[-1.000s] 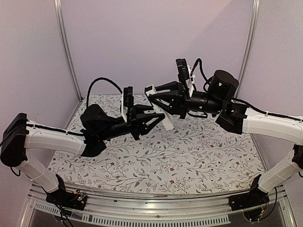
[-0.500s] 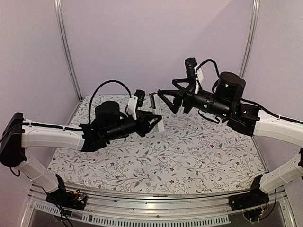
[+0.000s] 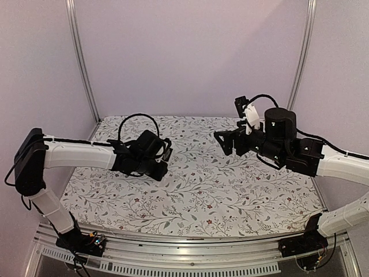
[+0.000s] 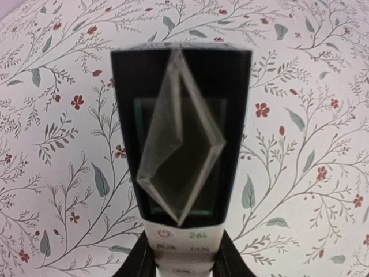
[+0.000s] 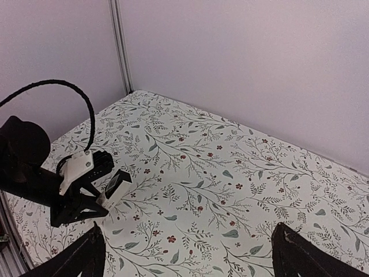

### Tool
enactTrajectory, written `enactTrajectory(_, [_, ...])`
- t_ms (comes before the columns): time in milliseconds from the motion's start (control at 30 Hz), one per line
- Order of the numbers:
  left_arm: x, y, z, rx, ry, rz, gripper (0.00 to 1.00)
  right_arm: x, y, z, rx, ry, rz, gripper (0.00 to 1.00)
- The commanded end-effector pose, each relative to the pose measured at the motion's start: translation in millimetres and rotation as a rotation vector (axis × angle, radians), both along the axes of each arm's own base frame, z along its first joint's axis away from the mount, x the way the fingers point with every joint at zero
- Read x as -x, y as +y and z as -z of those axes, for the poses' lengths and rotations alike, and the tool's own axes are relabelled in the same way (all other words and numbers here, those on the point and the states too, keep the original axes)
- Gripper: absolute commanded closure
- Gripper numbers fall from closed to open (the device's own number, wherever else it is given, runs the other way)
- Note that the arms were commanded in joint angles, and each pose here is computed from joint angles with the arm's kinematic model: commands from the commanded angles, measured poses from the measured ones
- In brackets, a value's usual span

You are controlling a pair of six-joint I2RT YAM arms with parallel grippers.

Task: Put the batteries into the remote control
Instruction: Place the remote control at the center of the board.

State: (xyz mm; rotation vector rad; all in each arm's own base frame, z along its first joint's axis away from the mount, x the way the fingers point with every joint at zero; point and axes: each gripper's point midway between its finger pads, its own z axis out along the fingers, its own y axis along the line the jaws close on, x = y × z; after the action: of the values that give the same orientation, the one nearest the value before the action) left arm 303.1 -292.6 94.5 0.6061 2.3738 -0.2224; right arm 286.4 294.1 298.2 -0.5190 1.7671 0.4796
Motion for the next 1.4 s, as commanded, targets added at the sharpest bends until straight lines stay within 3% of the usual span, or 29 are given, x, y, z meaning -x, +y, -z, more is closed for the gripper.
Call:
enactTrajectory(0, [12, 39, 35, -0.179, 0.167, -0.002, 0.98, 2, -12, 2, 0.009, 0.010, 0.032, 0.01])
enactTrajectory(267, [-9, 79, 47, -0.181, 0.358, -0.096, 0.95, 8, -16, 4, 0.018, 0.015, 0.021, 0.01])
enactTrajectory(533, [-40, 116, 45, -0.074, 0.435, -0.237, 1.00, 11, -19, 5, 0.027, 0.011, 0.012, 0.01])
enactTrajectory(833, [-58, 147, 61, -0.123, 0.544, -0.301, 0.86, 12, -19, 9, 0.039, 0.010, 0.006, 0.01])
enactTrajectory(1067, [-63, 152, 86, -0.099, 0.619, -0.323, 0.82, 12, -20, 12, 0.046, 0.011, 0.007, 0.01])
enactTrajectory(1133, [-63, 147, 91, -0.079, 0.638, -0.313, 0.77, 12, -19, 14, 0.050, 0.016, 0.008, 0.01])
enactTrajectory(1267, [-65, 143, 90, -0.058, 0.631, -0.301, 0.45, 9, -19, 20, 0.069, 0.032, 0.021, 0.01])
enactTrajectory(1367, [-69, 142, 80, -0.041, 0.603, -0.296, 0.40, 6, -19, 26, 0.090, 0.045, 0.032, 0.01])
